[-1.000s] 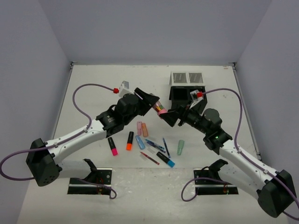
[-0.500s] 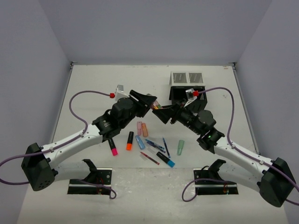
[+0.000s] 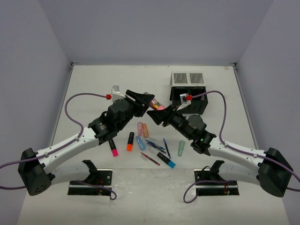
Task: Sort the stationery into containers
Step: Place the stationery in the storage box.
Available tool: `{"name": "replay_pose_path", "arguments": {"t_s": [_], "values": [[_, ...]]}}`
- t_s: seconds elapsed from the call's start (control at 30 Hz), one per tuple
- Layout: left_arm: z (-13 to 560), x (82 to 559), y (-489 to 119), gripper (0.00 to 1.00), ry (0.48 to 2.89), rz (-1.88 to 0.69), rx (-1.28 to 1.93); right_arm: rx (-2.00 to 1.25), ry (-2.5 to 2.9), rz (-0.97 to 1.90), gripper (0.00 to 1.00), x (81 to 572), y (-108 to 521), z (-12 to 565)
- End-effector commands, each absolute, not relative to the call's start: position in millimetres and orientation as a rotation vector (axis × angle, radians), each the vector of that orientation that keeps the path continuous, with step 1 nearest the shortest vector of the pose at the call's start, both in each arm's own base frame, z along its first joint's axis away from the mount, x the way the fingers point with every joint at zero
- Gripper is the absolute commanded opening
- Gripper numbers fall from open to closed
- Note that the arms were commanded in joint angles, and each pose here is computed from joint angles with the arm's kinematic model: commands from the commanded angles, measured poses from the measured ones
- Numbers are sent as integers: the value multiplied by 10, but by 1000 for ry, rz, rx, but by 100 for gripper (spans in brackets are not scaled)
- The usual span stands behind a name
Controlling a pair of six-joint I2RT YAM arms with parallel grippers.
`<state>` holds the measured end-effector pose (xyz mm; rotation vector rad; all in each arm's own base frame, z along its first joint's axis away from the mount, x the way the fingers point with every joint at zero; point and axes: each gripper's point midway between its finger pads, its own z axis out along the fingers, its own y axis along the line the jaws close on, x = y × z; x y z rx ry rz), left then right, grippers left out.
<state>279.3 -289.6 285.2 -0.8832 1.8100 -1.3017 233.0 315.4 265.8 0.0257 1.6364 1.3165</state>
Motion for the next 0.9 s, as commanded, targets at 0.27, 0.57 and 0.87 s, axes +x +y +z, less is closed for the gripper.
{"name": "replay_pose_path", "arguments": {"t_s": [0.27, 0.57, 0.87], "values": [[3087, 2796, -2758, 0, 1707, -1334, -928, 198, 1459, 1266, 67, 2528, 2907, 3149], [3030, 2805, -2780, 0, 1725, -1323, -920, 170, 1430, 1281, 62, 2499, 2920, 3260], [3111, 2801, -2729, 3, 1704, -1310, -900, 144, 1439, 1304, 0, 2492, 3004, 3222]]}}
